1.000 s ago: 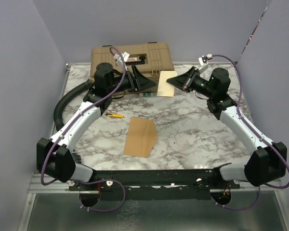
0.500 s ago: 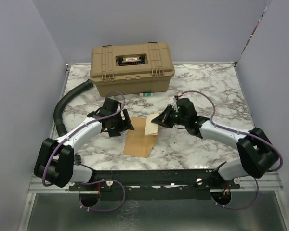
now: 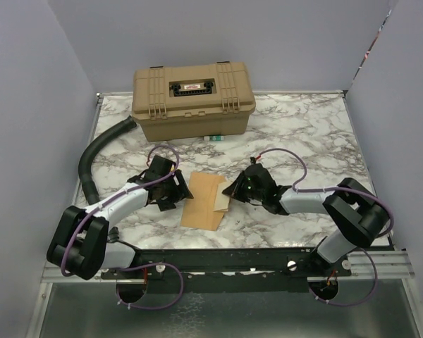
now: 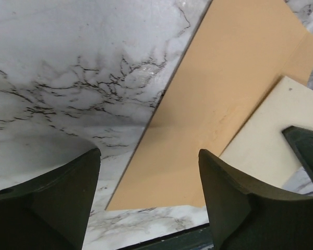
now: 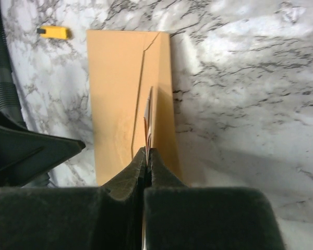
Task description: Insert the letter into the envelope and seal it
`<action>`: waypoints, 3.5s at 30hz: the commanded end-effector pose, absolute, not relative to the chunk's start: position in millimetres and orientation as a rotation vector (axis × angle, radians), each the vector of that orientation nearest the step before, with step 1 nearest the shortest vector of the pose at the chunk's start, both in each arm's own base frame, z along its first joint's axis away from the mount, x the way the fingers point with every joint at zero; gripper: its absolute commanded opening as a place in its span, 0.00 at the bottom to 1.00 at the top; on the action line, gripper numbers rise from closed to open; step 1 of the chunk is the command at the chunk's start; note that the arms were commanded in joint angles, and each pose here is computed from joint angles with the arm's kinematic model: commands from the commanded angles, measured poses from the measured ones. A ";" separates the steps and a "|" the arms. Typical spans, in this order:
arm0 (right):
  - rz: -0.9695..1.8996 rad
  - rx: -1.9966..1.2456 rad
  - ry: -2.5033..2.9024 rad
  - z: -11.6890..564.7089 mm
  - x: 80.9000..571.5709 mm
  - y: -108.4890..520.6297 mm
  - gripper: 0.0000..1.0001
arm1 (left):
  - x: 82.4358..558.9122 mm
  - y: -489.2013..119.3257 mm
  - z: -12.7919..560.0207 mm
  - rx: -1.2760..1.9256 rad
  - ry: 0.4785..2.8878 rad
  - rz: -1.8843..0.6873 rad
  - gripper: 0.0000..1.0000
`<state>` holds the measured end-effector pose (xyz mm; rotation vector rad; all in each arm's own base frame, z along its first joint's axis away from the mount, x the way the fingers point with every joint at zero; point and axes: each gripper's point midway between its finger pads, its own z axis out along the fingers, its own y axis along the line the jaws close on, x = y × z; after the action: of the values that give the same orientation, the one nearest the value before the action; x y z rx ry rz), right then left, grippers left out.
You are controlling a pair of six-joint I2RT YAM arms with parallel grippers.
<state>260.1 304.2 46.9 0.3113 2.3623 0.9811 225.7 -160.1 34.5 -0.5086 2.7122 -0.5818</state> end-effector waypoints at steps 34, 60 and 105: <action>1.047 -0.205 2.492 13.8 252.0 346.3 0.00 | 237.7 -168.9 24.0 -0.489 2.674 -0.495 0.78; 0.668 -0.051 2.747 26.3 269.7 310.1 0.47 | 231.2 -151.4 -7.4 -0.516 2.699 -0.365 0.58; 0.451 -0.027 2.783 24.0 258.0 263.9 0.35 | 246.2 -217.6 23.7 -0.363 2.619 -0.836 0.55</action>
<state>261.4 258.1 33.4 -0.0458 2.7527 0.3865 254.7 -214.4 36.1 -0.3823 2.5621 -0.8368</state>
